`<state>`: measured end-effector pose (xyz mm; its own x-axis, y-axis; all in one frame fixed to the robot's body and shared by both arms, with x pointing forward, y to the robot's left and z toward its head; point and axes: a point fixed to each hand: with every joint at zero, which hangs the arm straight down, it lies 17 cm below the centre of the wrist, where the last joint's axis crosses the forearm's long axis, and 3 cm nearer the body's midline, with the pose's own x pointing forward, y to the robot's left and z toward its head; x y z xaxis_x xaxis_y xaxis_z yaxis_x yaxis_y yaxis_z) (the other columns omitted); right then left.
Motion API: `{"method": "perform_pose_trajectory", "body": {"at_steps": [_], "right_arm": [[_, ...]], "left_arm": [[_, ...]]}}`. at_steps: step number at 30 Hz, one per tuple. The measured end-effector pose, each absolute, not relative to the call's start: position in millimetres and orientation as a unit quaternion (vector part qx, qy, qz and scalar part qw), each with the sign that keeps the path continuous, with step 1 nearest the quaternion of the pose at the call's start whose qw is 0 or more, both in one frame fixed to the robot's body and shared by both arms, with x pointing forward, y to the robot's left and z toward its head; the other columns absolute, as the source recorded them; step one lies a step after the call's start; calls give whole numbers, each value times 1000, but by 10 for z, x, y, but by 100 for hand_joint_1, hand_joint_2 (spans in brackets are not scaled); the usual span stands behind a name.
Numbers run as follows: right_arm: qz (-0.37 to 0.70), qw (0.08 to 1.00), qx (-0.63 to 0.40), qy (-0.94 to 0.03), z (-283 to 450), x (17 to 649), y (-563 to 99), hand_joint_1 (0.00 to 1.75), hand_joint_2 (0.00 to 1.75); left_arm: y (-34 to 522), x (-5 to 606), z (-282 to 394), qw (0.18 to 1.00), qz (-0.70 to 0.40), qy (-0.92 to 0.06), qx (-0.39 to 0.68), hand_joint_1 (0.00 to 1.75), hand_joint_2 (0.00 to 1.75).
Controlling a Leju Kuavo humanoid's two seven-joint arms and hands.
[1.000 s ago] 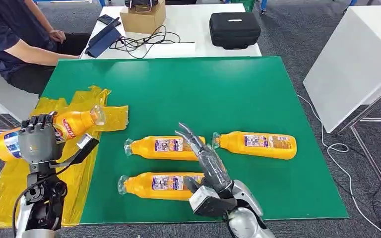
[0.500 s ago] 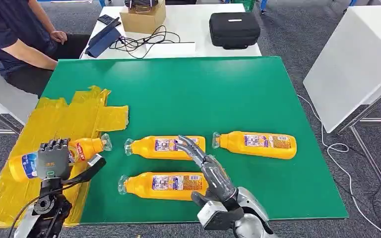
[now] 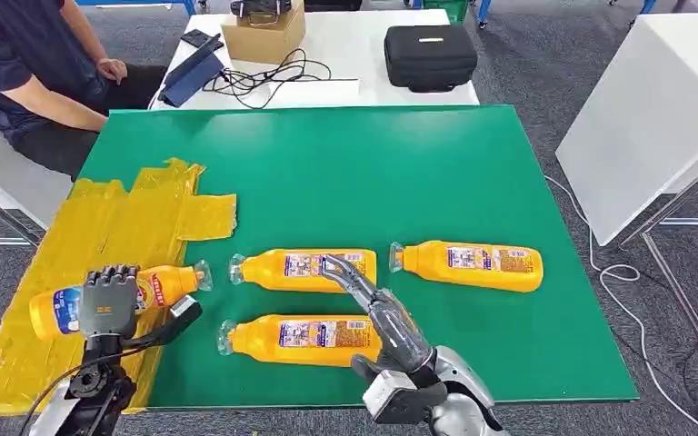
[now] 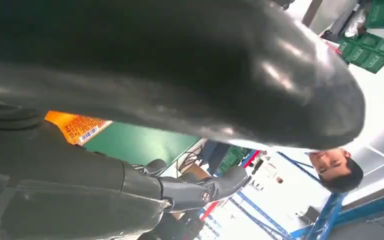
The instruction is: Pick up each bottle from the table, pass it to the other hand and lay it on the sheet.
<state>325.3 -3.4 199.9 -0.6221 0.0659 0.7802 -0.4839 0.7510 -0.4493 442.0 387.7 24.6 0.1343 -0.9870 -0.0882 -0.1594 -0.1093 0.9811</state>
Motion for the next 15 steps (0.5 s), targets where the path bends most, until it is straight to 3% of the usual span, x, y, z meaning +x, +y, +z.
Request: {"method": "perform_pose_trajectory", "body": {"at_steps": [3, 4, 5, 6, 7, 15], "right_arm": [[330, 417, 125, -838, 1997, 3254, -35, 0, 0], [331, 416, 124, -838, 1996, 3253, -34, 0, 0], [331, 417, 124, -838, 1992, 3254, -34, 0, 0], [331, 417, 125, -837, 1991, 3254, -34, 0, 0], [331, 417, 124, -837, 1991, 3254, -34, 0, 0], [330, 435, 107, -831, 1918, 3320, -92, 0, 0]], "left_arm": [[3878, 4423, 239, 462, -449, -481, 594, 161, 175], [3876, 4423, 233, 463, -449, -481, 594, 37, 175], [3876, 4425, 234, 463, -449, -481, 594, 0, 175], [3875, 4425, 232, 463, -450, -481, 594, 0, 175], [3878, 4423, 228, 464, -448, -480, 595, 0, 0], [3827, 4460, 113, 471, -462, -480, 578, 0, 0]]}}
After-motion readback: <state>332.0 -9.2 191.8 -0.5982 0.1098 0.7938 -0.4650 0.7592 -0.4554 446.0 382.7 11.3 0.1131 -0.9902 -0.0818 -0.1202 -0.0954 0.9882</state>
